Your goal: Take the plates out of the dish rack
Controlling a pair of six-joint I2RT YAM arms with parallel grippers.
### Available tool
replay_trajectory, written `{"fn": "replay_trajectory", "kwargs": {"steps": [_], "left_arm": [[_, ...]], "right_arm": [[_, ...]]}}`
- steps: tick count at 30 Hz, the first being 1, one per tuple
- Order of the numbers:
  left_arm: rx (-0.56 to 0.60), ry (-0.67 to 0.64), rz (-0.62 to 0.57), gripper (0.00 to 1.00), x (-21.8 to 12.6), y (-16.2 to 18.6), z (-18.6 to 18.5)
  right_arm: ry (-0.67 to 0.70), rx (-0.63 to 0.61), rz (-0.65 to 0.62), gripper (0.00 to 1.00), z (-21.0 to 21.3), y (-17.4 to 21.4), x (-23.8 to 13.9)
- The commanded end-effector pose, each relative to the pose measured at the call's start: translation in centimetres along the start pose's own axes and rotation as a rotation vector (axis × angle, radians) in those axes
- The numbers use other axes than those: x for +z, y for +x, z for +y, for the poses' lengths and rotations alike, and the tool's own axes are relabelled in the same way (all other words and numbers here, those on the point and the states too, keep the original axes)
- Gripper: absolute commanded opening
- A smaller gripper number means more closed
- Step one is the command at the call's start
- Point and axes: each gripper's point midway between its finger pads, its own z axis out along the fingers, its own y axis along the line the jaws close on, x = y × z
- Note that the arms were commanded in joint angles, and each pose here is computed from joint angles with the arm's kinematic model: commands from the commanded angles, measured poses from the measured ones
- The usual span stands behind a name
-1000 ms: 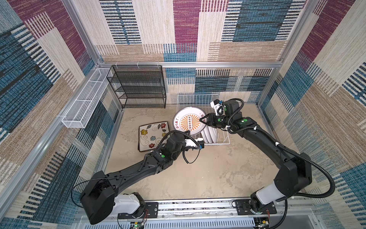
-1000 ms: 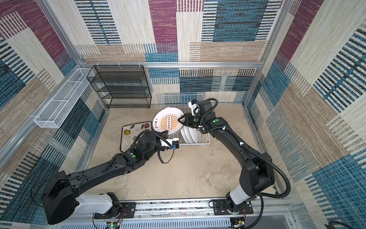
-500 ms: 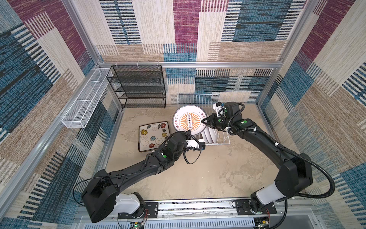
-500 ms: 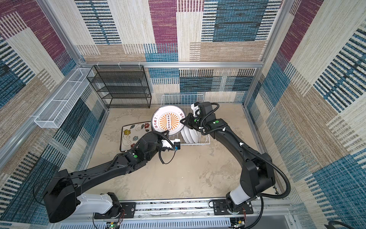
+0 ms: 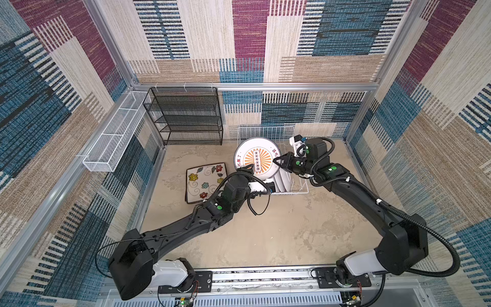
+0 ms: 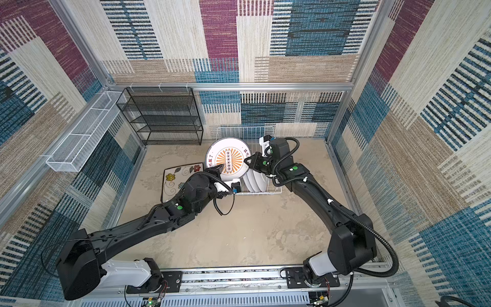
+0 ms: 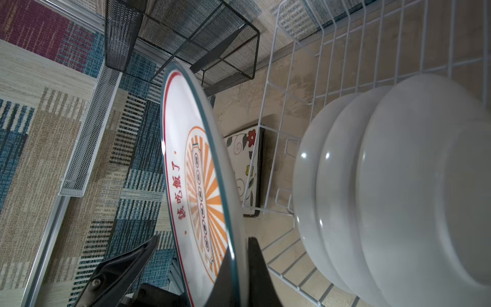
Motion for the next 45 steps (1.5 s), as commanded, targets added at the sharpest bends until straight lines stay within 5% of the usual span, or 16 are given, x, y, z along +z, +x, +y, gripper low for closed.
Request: {"fn": "replay_trajectory", "kwargs": {"steps": [1, 14, 22, 27, 31, 41, 45], "left_arm": [[-0.169, 0.037, -0.036, 0.84, -1.1, -0.6, -0.1], [-0.969, 0.123, -0.229, 0.88, -6.4, -2.2, 5.9], [-1.522, 0.108, -0.198, 0.87, -4.7, 3.1, 9.8], [-1.773, 0.208, -0.205, 0.85, -2.3, 4.3, 9.5], [-1.882, 0.299, -0.22, 0.84, -0.6, 4.3, 8.9], [-1.879, 0.54, -0.139, 0.79, 3.7, 3.1, 6.2], [-1.93, 0.615, -0.17, 0.69, 5.1, 2.3, 6.0]], "right_arm": [[-0.054, -0.023, -0.125, 0.0, 1.8, -2.9, -1.1], [-0.047, -0.026, -0.186, 0.0, 0.1, -4.3, -3.4], [-0.067, -0.058, -0.176, 0.0, 0.2, -3.8, -3.6], [-0.085, -0.069, -0.145, 0.0, 0.3, -3.3, -3.3], [-0.11, -0.083, -0.113, 0.0, 0.6, -3.0, -2.9], [-0.156, -0.093, -0.009, 0.0, 0.9, -2.0, -1.3], [-0.159, -0.091, 0.017, 0.0, 0.7, -1.8, -0.9]]}}
